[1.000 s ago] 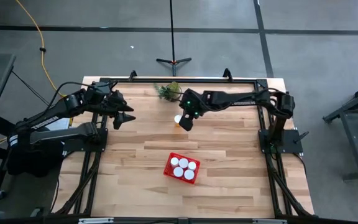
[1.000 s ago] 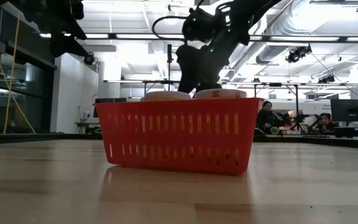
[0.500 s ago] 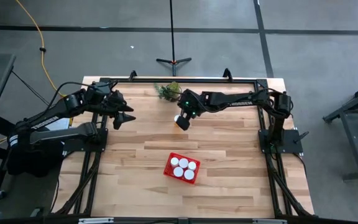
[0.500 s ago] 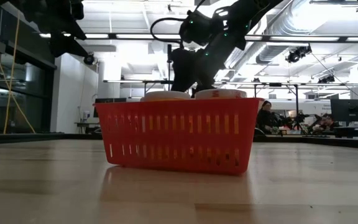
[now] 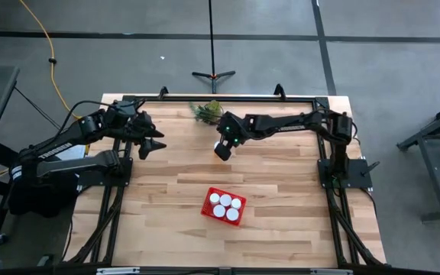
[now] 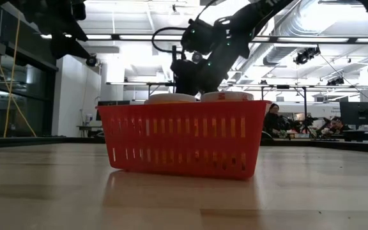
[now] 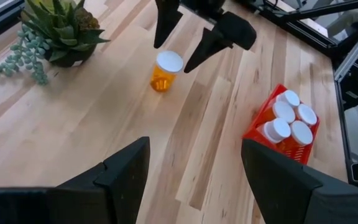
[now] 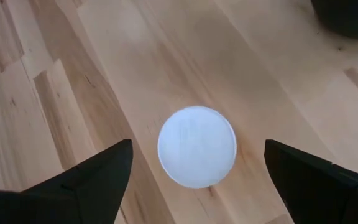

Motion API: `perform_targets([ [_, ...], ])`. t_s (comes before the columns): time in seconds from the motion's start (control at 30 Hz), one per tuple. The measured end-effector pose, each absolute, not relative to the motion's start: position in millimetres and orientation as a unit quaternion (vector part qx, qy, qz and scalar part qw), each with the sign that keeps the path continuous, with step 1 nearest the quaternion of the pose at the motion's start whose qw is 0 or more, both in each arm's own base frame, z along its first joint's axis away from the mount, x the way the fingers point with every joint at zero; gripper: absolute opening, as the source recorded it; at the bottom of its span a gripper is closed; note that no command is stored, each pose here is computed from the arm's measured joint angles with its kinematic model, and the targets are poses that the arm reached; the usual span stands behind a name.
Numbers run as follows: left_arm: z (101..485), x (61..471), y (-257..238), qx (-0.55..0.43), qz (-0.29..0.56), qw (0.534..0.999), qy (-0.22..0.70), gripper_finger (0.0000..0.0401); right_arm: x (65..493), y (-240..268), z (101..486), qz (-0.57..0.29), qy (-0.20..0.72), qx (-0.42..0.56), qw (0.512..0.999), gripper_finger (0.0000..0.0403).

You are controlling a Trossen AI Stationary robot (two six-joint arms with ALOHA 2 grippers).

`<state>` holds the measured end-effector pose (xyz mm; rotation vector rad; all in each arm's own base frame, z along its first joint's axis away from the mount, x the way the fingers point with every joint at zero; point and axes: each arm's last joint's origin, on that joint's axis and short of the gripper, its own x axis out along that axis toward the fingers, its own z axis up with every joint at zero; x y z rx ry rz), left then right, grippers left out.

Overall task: Pick and place pill bottles into a basket
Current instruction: Put the orange pill bottle into the basket

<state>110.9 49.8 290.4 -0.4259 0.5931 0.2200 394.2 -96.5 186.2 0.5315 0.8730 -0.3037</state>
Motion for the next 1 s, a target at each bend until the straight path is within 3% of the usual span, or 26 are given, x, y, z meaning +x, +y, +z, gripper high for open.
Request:
perform_targets([
  [0.73,289,110,49,-0.184,0.09,0.931,0.303,0.0287,412,-99,189,-0.157,0.359,0.278,0.877,0.0354],
  [1.0,287,108,47,-0.186,0.087,0.926,0.316,0.0287,429,-94,176,-0.163,0.42,0.274,0.85,0.0354],
])
